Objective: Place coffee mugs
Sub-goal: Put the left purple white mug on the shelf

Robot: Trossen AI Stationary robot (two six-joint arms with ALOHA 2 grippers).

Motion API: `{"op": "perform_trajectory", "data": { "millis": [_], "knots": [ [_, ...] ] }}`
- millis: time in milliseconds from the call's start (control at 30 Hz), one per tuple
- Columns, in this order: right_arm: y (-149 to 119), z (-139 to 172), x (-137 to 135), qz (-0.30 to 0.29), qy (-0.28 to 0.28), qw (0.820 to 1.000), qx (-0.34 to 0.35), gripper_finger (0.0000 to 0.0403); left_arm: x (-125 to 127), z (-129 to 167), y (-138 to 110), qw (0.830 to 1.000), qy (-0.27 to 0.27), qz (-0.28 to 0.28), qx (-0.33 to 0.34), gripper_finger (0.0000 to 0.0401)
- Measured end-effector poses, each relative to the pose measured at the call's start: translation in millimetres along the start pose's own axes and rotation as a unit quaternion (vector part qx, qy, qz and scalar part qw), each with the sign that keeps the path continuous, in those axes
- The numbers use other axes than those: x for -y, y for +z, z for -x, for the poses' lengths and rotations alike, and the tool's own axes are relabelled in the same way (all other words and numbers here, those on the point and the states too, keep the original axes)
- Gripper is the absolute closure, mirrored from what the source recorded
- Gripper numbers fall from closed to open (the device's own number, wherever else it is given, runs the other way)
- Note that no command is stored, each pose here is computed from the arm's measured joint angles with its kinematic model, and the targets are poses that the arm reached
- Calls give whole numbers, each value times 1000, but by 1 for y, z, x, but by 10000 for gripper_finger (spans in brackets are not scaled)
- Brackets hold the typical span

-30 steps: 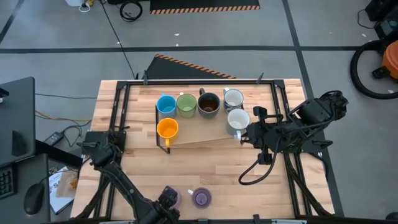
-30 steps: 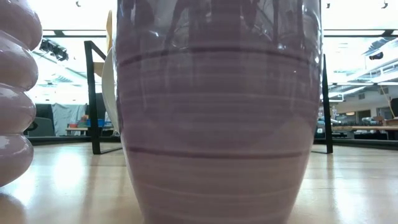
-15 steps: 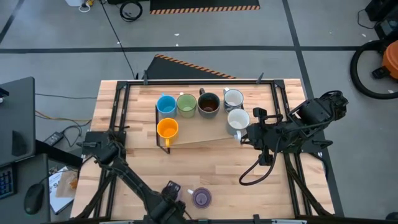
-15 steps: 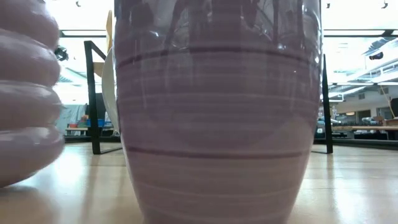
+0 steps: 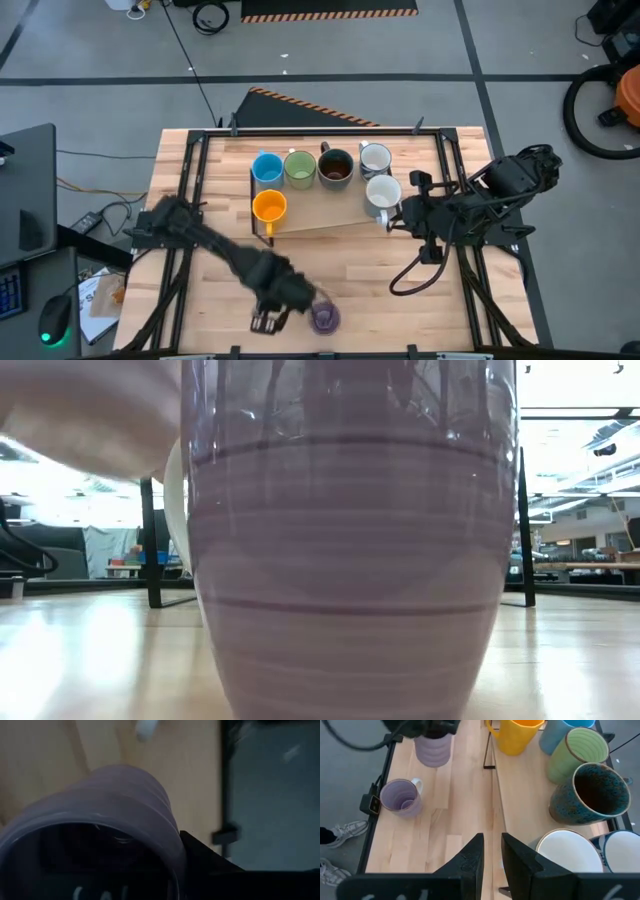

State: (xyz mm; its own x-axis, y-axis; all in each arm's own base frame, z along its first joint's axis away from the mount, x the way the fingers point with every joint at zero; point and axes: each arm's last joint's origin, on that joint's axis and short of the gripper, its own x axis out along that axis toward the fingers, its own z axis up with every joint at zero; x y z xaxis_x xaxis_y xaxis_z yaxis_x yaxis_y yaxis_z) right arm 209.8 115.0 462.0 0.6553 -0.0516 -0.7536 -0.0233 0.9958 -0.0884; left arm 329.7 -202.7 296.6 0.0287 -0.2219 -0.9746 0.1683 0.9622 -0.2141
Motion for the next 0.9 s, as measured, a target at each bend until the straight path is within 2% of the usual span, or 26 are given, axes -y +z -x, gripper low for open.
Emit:
{"op": "perform_trajectory", "data": {
  "millis": [100,233,367,433,533,733,900],
  "knots": [
    [0,1,1,0,-1,1000,1,330,-19,25,2,997,-49,44,30,369],
    [0,1,1,-4,-5,1000,3,330,-38,62,13,989,-84,78,93,369],
    [0,1,1,-5,-11,1000,5,330,-53,112,20,972,-86,103,191,369],
    [0,1,2,-5,-14,1000,6,330,-63,128,19,966,-71,123,216,369],
    [0,1,2,-1,-17,1000,8,330,-81,138,20,957,-47,170,231,369],
    [1,1,4,10,-30,999,11,330,-109,145,23,940,-6,222,260,369],
    [1,0,5,12,-32,999,10,330,-127,136,30,941,34,230,245,369]
  ]
}}
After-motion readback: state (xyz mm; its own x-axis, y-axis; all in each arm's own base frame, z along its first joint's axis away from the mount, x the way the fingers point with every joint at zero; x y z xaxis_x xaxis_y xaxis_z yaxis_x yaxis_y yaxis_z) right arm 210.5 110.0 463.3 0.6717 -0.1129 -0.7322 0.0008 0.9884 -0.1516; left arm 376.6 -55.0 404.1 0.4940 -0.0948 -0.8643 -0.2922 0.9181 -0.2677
